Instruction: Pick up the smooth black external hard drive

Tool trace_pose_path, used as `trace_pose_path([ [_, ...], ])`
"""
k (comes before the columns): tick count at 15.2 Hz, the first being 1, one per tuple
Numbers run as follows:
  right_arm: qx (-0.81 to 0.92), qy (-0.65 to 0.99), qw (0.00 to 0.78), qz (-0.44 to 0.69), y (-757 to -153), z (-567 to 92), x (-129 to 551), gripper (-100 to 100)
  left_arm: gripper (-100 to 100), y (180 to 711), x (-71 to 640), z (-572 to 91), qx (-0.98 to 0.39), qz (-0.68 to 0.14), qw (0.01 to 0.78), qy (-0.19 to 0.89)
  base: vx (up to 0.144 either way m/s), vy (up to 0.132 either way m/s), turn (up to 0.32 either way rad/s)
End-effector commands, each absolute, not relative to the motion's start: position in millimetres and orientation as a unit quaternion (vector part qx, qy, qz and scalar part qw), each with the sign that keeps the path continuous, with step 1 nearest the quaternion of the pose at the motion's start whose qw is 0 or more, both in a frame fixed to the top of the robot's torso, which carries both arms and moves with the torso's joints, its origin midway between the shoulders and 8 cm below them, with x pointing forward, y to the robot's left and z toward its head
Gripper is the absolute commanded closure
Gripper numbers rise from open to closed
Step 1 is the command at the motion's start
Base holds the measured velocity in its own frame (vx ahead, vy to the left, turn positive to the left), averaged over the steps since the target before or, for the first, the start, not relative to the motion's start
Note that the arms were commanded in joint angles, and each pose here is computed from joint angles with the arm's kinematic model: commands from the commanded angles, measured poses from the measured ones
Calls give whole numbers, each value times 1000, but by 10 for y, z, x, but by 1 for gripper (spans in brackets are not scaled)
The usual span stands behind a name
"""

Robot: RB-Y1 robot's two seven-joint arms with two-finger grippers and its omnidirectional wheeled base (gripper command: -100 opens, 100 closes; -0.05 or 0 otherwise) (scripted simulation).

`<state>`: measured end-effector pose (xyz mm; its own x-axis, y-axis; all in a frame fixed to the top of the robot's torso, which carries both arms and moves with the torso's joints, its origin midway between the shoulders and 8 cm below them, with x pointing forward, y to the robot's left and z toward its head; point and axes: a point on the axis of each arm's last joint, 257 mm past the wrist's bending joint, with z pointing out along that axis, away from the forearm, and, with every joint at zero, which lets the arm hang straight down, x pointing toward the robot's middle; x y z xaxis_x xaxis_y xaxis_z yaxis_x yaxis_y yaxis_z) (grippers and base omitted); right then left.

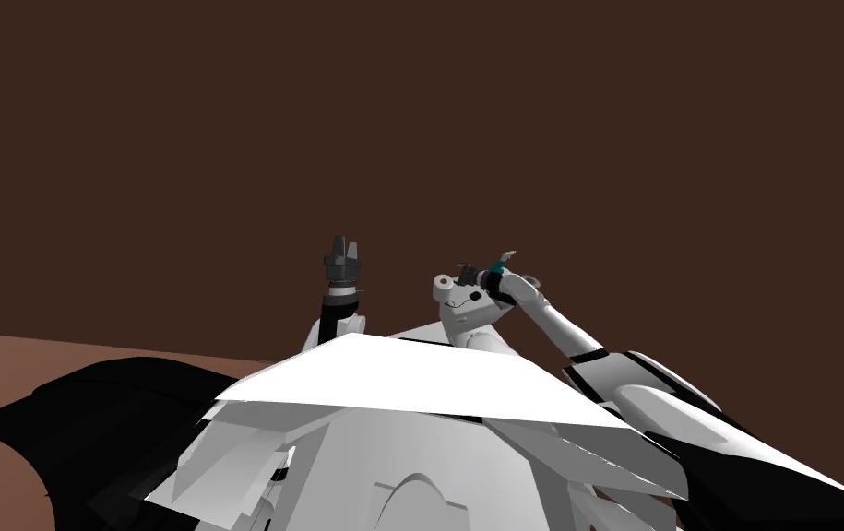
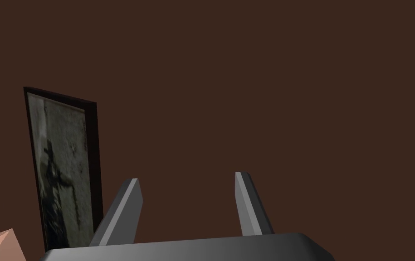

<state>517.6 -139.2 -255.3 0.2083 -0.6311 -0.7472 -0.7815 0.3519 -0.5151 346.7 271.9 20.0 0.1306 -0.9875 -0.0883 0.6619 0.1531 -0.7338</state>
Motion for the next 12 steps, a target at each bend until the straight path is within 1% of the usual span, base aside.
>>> trace_pose_path([
  [1,-596,619,506,70,-1438,-2624,5082,-100,0,2719,3467,200,-276,-589,700,295,3,-13,137],
  [3,-605,618,497,81,-1413,-2666,5011,-100,0,2719,3467,201,-276,-589,700,295,7,-18,96],
  [4,-624,614,477,74,-1497,-2703,4976,-100,0,2719,3466,200,-276,-589,700,295,8,-20,133],
  [9,-657,608,436,88,-1565,-2817,4798,-100,0,2719,3467,201,-276,-589,700,295,2,-22,109],
  [10,-673,607,416,81,-1677,-2849,4766,-100,0,2719,3466,200,-276,-589,700,295,-2,-17,106],
  [12,-679,605,405,91,-1670,-2886,4692,-100,0,2719,3467,201,-276,-589,700,295,-1,-18,100],
])
